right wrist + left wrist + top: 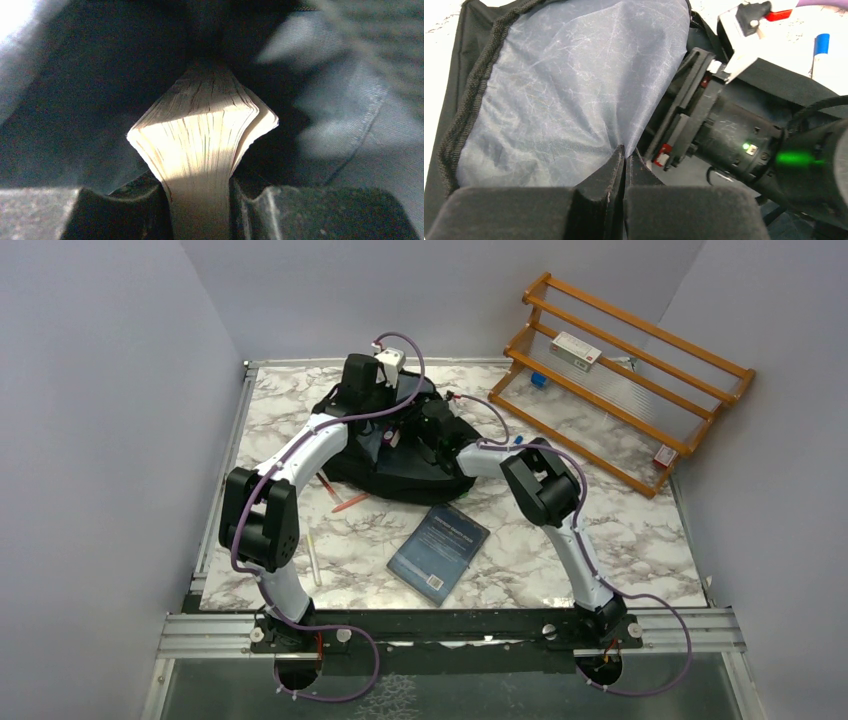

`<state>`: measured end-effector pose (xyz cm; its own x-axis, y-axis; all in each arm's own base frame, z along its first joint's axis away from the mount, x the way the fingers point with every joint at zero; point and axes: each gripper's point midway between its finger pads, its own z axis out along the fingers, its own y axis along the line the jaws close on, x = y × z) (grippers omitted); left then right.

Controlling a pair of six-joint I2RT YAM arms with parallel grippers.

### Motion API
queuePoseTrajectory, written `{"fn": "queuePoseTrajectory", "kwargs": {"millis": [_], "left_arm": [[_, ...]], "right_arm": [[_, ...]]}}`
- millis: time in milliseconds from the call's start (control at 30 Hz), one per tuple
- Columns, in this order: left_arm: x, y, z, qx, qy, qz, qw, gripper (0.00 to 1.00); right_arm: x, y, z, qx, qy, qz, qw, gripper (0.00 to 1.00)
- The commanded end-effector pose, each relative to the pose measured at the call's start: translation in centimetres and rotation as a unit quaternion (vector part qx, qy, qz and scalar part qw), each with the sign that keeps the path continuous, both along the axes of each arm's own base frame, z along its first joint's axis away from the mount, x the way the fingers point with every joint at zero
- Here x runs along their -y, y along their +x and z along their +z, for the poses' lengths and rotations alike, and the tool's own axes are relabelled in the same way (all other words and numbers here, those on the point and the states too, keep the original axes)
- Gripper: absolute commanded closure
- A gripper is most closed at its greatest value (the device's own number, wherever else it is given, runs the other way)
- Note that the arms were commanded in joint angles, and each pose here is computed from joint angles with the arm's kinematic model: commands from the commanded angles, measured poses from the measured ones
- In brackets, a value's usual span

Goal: Pack the student bag
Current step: Place the book in the student bag.

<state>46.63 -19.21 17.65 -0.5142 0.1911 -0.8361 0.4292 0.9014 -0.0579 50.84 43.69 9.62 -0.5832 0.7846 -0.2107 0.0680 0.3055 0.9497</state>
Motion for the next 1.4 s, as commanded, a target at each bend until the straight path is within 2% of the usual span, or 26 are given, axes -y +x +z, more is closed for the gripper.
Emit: {"fn": "queuePoseTrajectory", "kwargs": {"millis": [0,100,133,300,500,567,800,1100,1367], "left_arm": [[1.9,0.3,3.0,0.033,-0.049,-0.028,0.998,1.0],[1.8,0.3,3.1,0.034,-0.048,-0.028,0.998,1.0],[1.8,0.2,3.0,0.033,-0.048,-0.028,0.998,1.0],[1.9,0.2,2.9,0.031,-0.05,-0.031,0.998,1.0],[1.7,0.3,2.5,0.031,-0.044,-0.027,0.998,1.0],[1.6,0.4,2.1,0.028,-0.042,-0.025,0.998,1.0],[1.6,0.5,1.9,0.025,-0.042,-0.024,0.998,1.0],[1.1,0.9,1.2,0.019,-0.039,-0.017,0.999,1.0],[0.9,1.0,0.6,0.014,-0.032,-0.013,0.999,1.0]], "right_arm": [[-2.3,1.0,1.4,0.025,0.028,-0.004,0.999,0.99],[-3.0,1.0,-0.3,0.014,0.01,0.003,1.0,0.98],[-3.1,1.0,-1.0,0.008,0.002,0.005,1.0,0.95],[-2.8,0.6,-3.2,-0.003,-0.046,0.016,0.999,0.68],[-1.9,0.0,-2.9,0.001,-0.084,0.018,0.996,0.32],[-1.5,-0.3,-2.5,0.002,-0.092,0.018,0.996,0.25],[0.9,-1.3,-2.4,-0.008,-0.156,0.004,0.988,0.21],[4.9,-2.2,-2.2,-0.032,-0.264,-0.024,0.964,0.2],[8.2,-4.5,-1.1,-0.031,-0.304,-0.036,0.952,0.2]]}}
